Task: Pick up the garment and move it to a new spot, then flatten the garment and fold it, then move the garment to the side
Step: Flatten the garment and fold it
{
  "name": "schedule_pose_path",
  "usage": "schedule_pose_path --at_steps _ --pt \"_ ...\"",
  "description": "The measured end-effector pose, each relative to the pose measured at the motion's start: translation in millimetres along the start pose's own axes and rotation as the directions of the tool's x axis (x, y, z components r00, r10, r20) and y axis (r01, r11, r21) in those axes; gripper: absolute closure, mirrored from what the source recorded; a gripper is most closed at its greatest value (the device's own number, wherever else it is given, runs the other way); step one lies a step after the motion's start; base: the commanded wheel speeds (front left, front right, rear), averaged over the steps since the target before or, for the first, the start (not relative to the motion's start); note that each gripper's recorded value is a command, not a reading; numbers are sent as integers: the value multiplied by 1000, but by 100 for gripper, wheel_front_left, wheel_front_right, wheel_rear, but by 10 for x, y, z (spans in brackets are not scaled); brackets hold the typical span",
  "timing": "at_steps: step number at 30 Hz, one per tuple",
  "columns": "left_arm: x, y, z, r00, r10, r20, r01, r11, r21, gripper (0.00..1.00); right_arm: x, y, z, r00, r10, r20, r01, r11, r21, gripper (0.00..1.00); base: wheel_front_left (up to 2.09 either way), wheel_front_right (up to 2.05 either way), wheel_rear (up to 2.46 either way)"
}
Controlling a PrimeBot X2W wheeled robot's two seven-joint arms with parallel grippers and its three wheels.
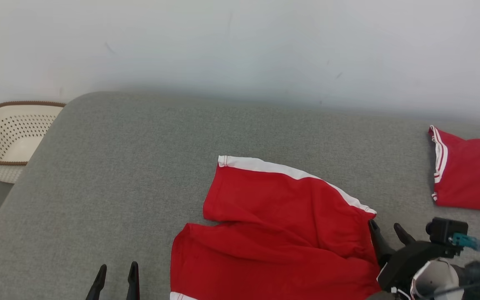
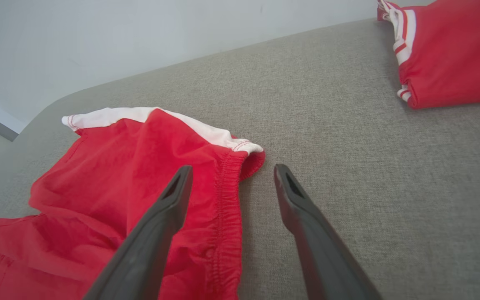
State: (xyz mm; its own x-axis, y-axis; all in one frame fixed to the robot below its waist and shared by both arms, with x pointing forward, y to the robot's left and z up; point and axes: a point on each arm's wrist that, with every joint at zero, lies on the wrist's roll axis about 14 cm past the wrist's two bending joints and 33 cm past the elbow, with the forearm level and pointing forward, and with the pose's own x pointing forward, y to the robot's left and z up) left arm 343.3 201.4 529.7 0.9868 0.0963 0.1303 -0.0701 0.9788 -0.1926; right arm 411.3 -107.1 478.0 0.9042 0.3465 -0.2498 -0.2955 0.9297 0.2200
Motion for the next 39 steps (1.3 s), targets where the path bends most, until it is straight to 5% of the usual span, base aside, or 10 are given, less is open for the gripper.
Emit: schedule_pose_path --at_steps 10,11,12,14,37,38,39 --pt "47 54 -37 1000 20 -10 -20 1000 -2 0 395 -155 -134 994 -30 -109 27 999 -33 4 0 0 0" --pt "57 63 -36 1000 20 -10 -20 1000 -1 0 428 -155 -144 993 -30 -115 26 999 -37 28 0 0 0" --pt "73 74 -27 1000 21 -7 -21 1000 0 0 462 -151 -148 993 -29 -116 25 999 -34 93 0 0 0" --pt "75 107 -43 999 31 -13 -31 1000 2 0 521 -137 -165 992 -24 -122 20 999 -33 100 0 0 0" --pt "203 75 -177 999 32 -40 -33 999 -9 0 1237 204 979 988 70 140 -61 996 -68 100 0 0 0" --pt "200 83 -183 999 35 -42 -35 999 -9 0 1260 193 918 991 63 116 -56 996 -70 72 0 0 0" --pt "198 87 -187 998 37 -43 -38 999 -8 0 1275 194 840 995 61 84 -54 995 -85 15 0 0 0"
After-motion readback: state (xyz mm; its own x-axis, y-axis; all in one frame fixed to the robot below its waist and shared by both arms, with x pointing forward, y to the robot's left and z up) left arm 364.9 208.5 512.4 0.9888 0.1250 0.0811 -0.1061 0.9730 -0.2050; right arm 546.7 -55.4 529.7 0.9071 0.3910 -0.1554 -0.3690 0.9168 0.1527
